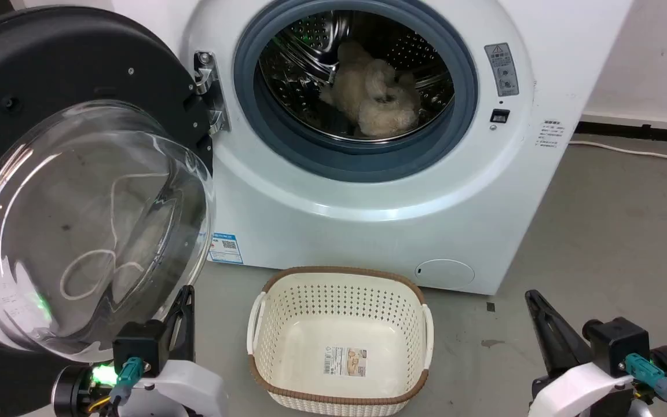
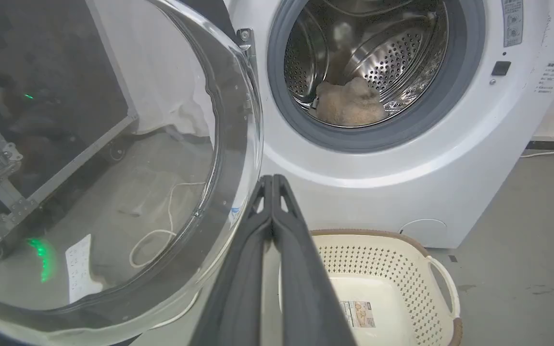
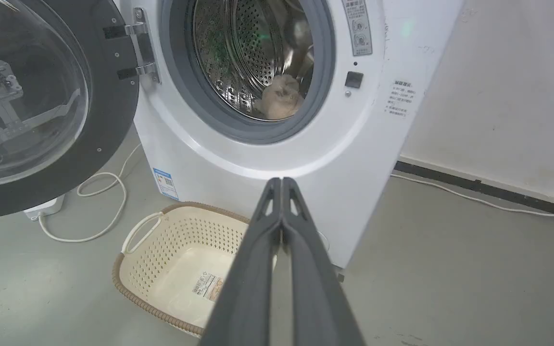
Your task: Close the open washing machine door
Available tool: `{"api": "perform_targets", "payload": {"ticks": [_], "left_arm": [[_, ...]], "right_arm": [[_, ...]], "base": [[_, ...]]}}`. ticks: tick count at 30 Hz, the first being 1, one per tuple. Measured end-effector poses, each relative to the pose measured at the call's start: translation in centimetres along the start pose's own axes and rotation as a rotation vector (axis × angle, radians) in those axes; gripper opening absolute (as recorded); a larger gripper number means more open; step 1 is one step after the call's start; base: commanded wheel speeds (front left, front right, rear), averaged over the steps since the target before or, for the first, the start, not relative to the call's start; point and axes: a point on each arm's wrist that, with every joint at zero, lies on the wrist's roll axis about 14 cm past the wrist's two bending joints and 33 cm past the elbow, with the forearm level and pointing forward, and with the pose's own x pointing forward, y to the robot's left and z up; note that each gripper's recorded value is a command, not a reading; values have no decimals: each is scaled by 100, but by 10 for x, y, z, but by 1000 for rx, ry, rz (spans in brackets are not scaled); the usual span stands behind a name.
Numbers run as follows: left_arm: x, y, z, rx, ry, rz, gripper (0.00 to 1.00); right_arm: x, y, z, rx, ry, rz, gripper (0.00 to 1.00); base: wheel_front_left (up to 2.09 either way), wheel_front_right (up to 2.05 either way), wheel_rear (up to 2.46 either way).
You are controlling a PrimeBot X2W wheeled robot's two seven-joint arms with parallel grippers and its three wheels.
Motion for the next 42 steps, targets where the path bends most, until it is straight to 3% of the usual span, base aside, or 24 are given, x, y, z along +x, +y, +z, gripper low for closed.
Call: {"api": "perform_targets", "payload": {"ticks": [22, 23, 42], "left_arm": [[0, 0, 0, 0, 0, 0, 0], [0, 0, 0, 0, 0, 0, 100], [-4, 0, 4, 9, -26, 3, 100]], "right_arm": [[0, 0, 0, 0, 0, 0, 0], [0, 0, 0, 0, 0, 0, 100], [4, 6, 3, 12, -22, 21, 100]], "base": [[0, 0, 0], [0, 0, 0], [0, 0, 0]]}}
